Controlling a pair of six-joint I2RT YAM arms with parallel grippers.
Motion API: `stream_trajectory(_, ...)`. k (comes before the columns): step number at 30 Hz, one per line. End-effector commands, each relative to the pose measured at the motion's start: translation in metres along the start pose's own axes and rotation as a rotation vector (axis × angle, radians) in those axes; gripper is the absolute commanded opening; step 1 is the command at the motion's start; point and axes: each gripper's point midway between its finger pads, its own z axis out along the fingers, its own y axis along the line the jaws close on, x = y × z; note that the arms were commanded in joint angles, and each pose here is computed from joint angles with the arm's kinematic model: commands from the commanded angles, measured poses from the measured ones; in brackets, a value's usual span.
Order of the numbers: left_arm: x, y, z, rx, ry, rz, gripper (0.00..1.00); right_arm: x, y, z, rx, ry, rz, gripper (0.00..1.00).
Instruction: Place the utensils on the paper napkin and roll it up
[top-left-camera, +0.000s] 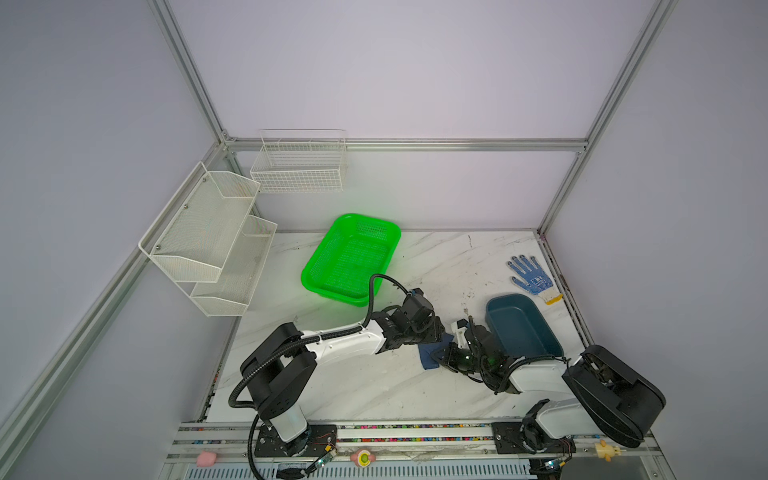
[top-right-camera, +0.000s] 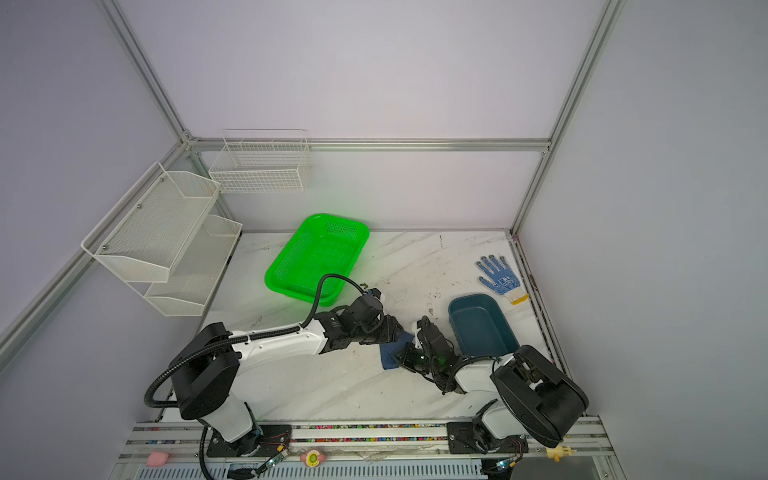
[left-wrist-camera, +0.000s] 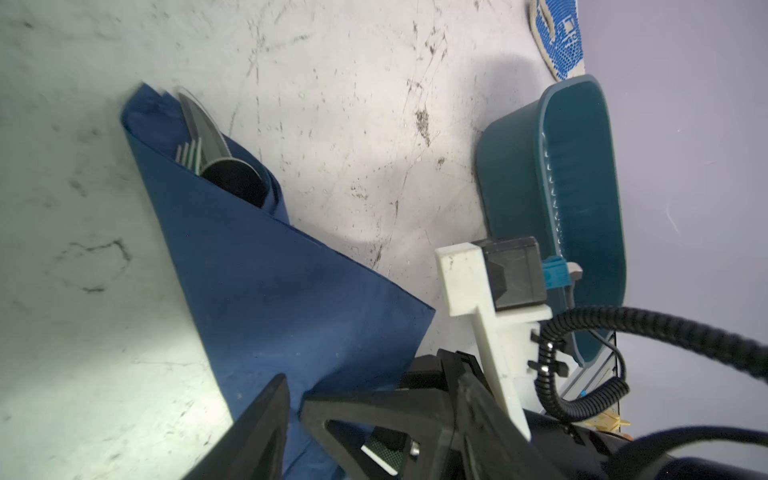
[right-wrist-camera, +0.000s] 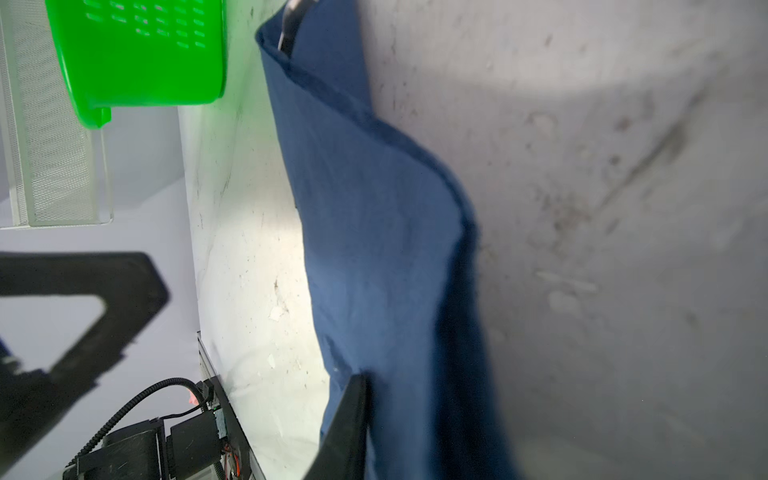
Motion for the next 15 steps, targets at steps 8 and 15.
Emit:
stream_trajectory(8,-0.003,0.036,0.008,-0.077,0.017,-0.045,0.60,0.014,-0.021,-0.002,0.068,0.038,0.042,0.17)
stream_trajectory(15,0.010,0.051,0.022,-0.112,0.061,-0.046,0.49,0.016,-0.024,-0.001,0.077,0.045,0.044,0.17)
